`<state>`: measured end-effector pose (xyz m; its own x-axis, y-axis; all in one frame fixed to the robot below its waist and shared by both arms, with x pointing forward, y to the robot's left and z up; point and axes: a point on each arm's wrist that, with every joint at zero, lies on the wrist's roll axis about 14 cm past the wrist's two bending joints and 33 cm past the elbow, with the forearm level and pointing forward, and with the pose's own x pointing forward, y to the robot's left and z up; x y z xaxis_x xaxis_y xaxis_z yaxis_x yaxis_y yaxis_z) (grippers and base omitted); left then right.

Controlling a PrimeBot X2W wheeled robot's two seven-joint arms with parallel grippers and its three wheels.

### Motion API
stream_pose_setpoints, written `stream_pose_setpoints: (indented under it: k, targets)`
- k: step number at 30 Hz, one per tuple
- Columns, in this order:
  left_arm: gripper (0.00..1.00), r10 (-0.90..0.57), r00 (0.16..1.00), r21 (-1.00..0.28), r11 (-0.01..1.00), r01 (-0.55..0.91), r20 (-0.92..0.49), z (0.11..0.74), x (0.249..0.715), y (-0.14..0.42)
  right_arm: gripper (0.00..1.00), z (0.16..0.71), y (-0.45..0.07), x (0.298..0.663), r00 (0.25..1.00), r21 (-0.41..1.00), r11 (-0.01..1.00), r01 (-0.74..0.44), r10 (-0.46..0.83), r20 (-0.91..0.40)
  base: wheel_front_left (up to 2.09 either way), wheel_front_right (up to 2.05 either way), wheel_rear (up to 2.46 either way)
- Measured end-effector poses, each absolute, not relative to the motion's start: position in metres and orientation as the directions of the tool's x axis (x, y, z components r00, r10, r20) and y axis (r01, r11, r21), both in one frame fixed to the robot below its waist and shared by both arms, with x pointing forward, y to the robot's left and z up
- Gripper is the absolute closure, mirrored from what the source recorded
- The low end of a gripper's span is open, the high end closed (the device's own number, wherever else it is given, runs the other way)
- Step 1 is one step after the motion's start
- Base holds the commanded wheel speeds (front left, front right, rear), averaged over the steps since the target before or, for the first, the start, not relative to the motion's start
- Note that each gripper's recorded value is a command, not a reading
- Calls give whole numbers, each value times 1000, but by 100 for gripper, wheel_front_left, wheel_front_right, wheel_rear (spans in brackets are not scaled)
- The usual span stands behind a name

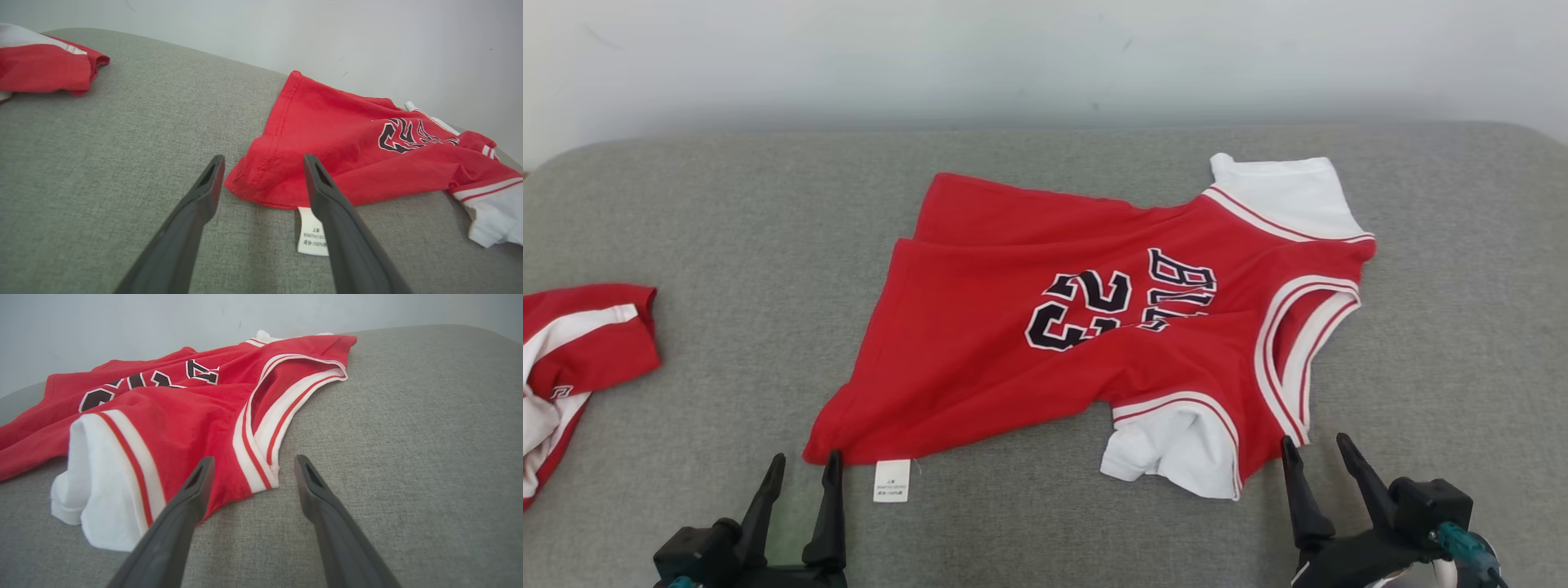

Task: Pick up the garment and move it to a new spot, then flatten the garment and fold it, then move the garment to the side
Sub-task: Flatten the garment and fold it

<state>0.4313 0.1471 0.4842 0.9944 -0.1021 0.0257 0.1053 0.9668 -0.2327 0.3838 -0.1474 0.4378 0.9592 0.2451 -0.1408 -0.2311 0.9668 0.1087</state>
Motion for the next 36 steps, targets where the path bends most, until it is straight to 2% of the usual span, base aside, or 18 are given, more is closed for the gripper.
stream_pose_setpoints:
  k: [6, 13, 14, 15, 16, 29, 30, 31, 32, 36]
  targets:
    - [0, -91, 996, -226, 970, 91, 11, 479, 425, 151, 0, 434, -149, 402, 962, 94, 972, -217, 230, -148, 0, 0, 0]
    - [0, -86, 996, -215, 973, 85, 8, 477, 424, 154, 1, 408, -152, 411, 951, 96, 977, -191, 208, -229, 0, 0, 0]
    - [0, -84, 996, -215, 973, 84, 11, 478, 425, 154, 53, 404, -151, 413, 947, 91, 976, -195, 212, -240, 0, 0, 0]
    - [0, -83, 996, -214, 973, 85, 17, 480, 427, 154, 96, 404, -151, 416, 947, 89, 976, -197, 213, -240, 0, 0, 0]
    - [0, -84, 996, -213, 973, 87, 21, 481, 428, 154, 100, 405, -152, 420, 947, 83, 976, -200, 214, -238, 0, 0, 0]
    - [0, -106, 994, -224, 969, 106, 10, 475, 434, 146, 100, 425, -224, 466, 971, -119, 983, -143, 116, -208, 0, 0, 0]
    - [0, -111, 994, -225, 968, 111, 9, 475, 434, 144, 93, 427, -231, 469, 972, -141, 981, -135, 104, -209, 0, 0, 0]
    - [0, -116, 993, -225, 968, 114, 8, 474, 433, 142, 62, 430, -239, 472, 975, -153, 981, -120, 88, -204, 0, 0, 0]
    - [0, -118, 993, -225, 967, 117, 7, 474, 433, 142, 0, 434, -246, 474, 978, -167, 980, -105, 71, -197, 0, 0, 0]
    - [0, -122, 993, -224, 967, 120, 7, 475, 430, 140, 0, 454, -261, 480, 989, -179, 982, -56, 30, -142, 0, 0, 0]
